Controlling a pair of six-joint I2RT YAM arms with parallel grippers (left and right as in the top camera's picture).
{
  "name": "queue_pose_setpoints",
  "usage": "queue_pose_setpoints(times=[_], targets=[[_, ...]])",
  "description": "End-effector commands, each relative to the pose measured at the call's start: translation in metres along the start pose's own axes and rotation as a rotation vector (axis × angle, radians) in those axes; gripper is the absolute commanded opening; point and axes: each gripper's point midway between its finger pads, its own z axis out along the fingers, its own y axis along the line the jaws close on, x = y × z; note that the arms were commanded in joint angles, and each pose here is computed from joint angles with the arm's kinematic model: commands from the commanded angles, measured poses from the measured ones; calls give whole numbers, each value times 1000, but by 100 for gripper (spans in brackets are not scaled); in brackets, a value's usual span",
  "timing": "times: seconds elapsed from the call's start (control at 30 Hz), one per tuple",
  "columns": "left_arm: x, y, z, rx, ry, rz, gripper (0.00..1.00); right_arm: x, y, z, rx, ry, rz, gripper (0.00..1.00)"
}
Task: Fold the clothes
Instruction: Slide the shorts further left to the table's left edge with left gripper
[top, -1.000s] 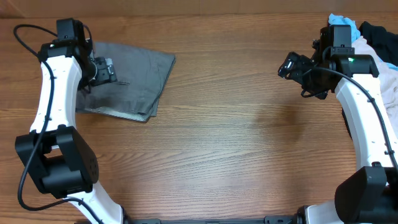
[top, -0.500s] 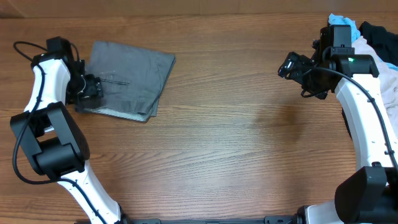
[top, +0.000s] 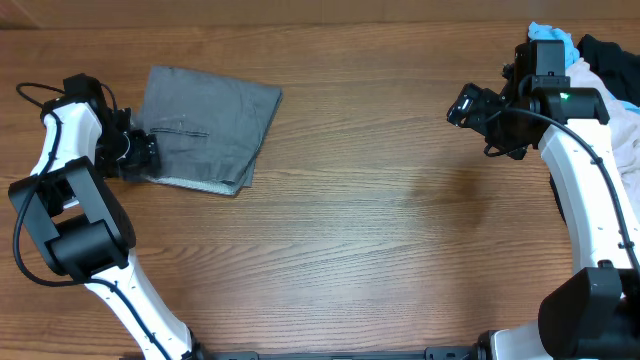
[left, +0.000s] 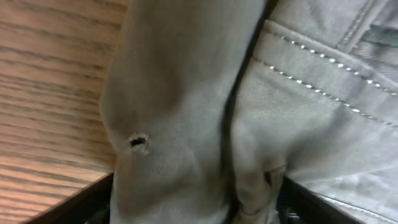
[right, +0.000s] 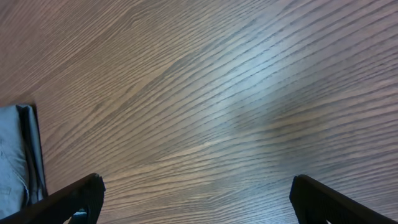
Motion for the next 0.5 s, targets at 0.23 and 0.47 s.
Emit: queue_pose_setpoints(times=[0.23,0.47], targets=[[6,-1,17,5,46,27,21,-1,0,-1,7,-8,-5,100],[-2,-6,7,33,26,16,4,-1,0,-1,7,-7,-5,100]])
